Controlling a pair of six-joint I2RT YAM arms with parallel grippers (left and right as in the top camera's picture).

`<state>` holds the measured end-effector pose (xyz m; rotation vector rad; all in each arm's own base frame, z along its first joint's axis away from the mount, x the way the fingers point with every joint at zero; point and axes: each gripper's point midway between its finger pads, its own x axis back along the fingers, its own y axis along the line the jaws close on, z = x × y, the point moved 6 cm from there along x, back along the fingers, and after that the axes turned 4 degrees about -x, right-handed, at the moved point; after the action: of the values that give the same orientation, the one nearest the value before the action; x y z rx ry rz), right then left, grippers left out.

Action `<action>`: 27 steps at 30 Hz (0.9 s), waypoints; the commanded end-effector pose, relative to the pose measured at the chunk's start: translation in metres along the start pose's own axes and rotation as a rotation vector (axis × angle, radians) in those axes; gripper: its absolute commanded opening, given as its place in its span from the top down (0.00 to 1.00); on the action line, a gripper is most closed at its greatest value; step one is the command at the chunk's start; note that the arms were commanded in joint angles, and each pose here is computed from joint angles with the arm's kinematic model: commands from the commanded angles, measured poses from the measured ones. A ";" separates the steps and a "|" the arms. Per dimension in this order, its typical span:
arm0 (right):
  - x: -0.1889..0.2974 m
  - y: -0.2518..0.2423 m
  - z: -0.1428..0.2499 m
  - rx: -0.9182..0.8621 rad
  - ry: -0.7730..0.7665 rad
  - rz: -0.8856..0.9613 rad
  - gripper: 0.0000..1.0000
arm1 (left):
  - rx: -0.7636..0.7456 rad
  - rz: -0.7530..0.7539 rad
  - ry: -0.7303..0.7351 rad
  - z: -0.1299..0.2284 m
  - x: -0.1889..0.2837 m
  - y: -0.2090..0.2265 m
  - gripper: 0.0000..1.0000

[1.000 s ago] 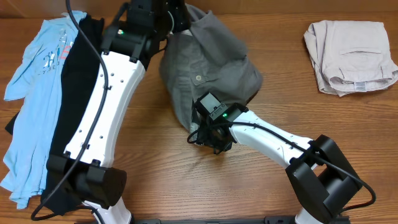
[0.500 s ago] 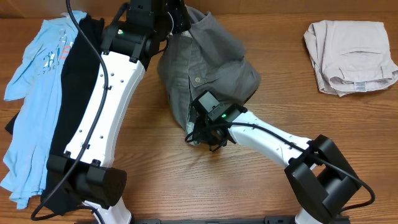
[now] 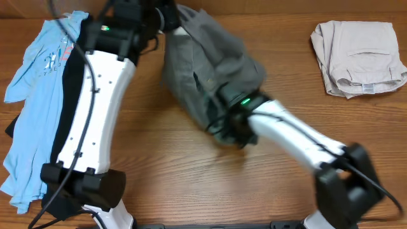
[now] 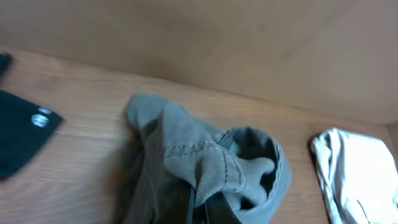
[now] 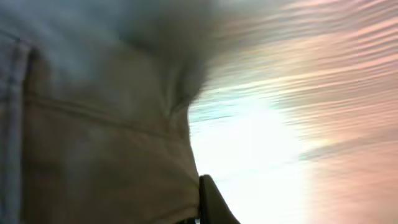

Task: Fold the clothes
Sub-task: 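Lift and stretch the shorts waistband between both grippers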

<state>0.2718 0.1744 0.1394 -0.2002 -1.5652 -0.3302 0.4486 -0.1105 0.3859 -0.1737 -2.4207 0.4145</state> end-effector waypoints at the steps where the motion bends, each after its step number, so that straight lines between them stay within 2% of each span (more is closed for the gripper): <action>1: 0.107 -0.033 -0.043 0.036 -0.257 -0.113 0.96 | -0.044 -0.048 -0.153 -0.044 0.045 0.020 0.96; 6: 0.245 -0.107 -0.078 -0.031 -0.553 -0.190 0.96 | -0.012 -0.108 -0.191 -0.060 0.081 0.045 0.96; 10: 0.320 -0.143 -0.078 -0.051 -0.756 -0.257 0.96 | -0.040 -0.095 -0.225 -0.068 0.104 0.041 0.96; 13: 0.357 -0.159 -0.068 -0.065 -0.874 -0.279 0.96 | -0.063 -0.074 -0.266 -0.072 0.130 0.033 0.96; 17: 0.374 -0.162 -0.052 -0.024 -0.912 -0.272 0.96 | -0.093 -0.050 -0.357 -0.075 0.179 0.023 0.96; 23: 0.388 -0.165 -0.032 -0.022 -0.934 -0.279 0.96 | -0.125 -0.032 -0.437 -0.053 0.261 0.015 0.96; 27: 0.396 -0.166 -0.023 -0.018 -0.962 -0.286 0.96 | -0.124 -0.033 -0.433 -0.040 0.280 0.015 0.96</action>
<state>0.2423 0.0029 0.5078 0.0525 -2.4691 -0.5380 0.2805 -0.0566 0.5603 -0.3791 -2.7528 0.3489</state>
